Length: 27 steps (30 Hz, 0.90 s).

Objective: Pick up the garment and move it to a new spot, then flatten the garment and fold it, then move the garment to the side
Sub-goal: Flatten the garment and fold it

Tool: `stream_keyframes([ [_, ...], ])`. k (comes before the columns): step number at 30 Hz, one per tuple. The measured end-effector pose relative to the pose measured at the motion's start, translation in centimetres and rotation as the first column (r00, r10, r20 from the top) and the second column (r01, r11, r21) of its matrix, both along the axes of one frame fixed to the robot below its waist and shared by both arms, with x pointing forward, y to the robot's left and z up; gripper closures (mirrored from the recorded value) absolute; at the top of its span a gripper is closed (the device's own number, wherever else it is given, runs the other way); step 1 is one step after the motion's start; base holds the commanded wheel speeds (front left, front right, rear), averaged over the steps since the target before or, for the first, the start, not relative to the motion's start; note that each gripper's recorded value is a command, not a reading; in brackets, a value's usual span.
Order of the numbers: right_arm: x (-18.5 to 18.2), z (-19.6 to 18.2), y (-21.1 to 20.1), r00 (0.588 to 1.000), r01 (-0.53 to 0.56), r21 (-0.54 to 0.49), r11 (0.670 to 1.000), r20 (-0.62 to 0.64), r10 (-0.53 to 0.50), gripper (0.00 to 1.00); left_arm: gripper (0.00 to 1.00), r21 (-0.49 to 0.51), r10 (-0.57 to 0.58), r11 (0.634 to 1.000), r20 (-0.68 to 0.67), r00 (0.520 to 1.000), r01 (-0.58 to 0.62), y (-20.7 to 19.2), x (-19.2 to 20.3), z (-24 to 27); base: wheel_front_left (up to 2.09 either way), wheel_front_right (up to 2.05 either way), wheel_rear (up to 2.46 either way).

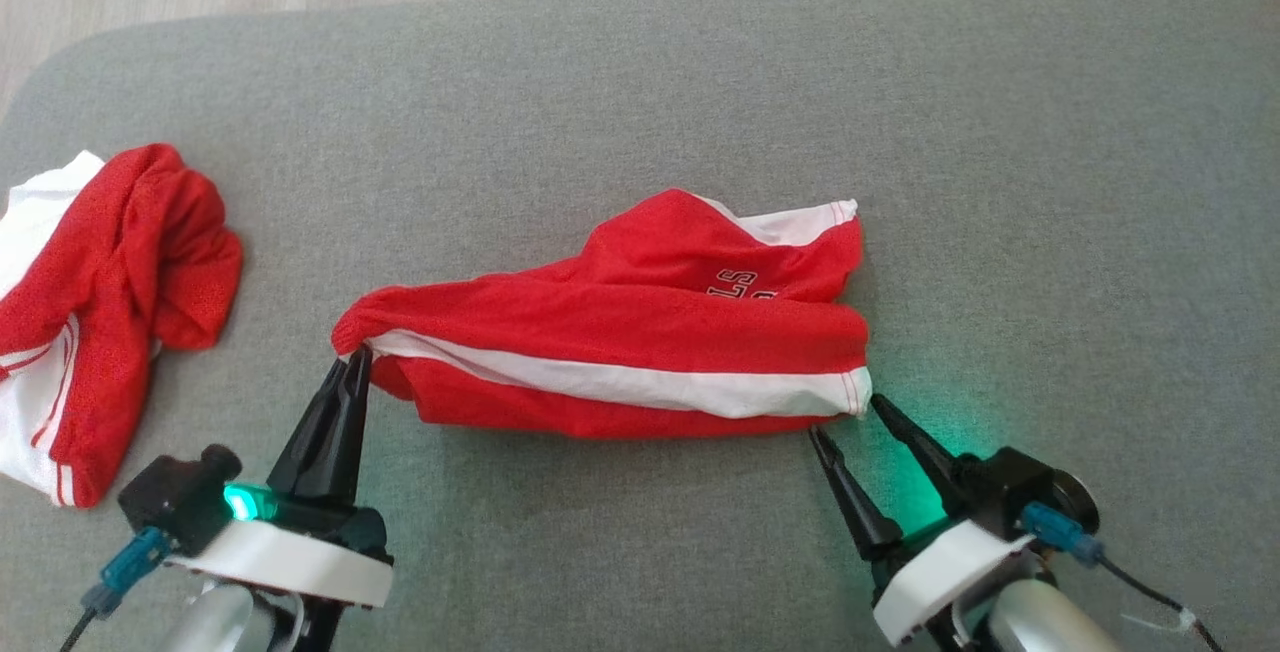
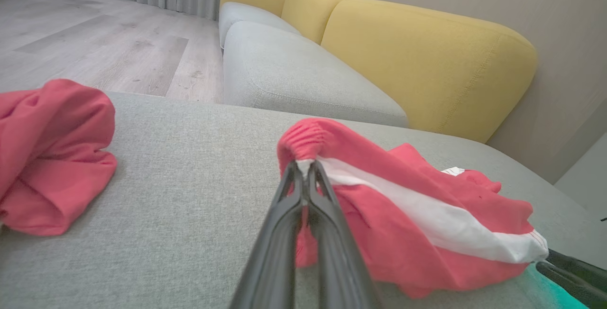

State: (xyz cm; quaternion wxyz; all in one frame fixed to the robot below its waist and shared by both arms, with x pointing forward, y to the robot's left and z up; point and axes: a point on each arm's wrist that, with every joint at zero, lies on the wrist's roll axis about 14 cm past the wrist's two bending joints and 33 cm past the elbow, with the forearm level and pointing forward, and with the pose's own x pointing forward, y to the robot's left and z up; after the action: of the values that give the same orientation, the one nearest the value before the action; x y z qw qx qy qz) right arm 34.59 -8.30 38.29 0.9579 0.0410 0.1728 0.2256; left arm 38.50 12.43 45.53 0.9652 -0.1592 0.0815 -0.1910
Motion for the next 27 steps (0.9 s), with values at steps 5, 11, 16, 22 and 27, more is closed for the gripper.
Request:
stream_keyframes([
  [5, 0.6, 0.8, 0.6, 1.000, -0.010, 0.021, 1.000, 0.017, 0.010, 0.29, 1.00, -0.004, -0.009, 1.000, -0.001, 1.000, 0.009, -0.3, -0.1, 0.1, 0.00, 0.00, 0.00],
  [11, 0.4, 1.1, 1.1, 1.000, -0.024, 0.044, 0.999, 0.014, 0.024, 1.00, 1.00, -0.008, -0.031, 0.999, 0.005, 1.000, 0.031, -0.7, -0.1, 0.3, 0.00, 0.00, 0.00],
  [16, 3.5, 5.0, -0.1, 0.990, 0.041, 0.113, 0.993, 0.128, -0.056, 1.00, 1.00, 0.065, -0.107, 0.992, 0.046, 0.993, 0.104, -1.5, 0.5, 0.9, 0.00, 0.00, 0.00],
  [22, 10.5, 14.7, -5.4, 0.888, 0.151, 0.167, 0.974, 0.410, -0.208, 1.00, 1.00, 0.180, -0.241, 0.963, 0.237, 0.941, 0.201, -4.0, 5.3, 6.4, 0.00, 0.00, 0.00],
  [27, 19.3, 29.3, -16.1, 0.603, 0.351, 0.023, 0.936, 0.759, -0.245, 1.00, 1.00, 0.365, -0.457, 0.885, 0.565, 0.688, 0.289, -12.9, 14.3, 20.7, 0.00, 0.00, 0.00],
])
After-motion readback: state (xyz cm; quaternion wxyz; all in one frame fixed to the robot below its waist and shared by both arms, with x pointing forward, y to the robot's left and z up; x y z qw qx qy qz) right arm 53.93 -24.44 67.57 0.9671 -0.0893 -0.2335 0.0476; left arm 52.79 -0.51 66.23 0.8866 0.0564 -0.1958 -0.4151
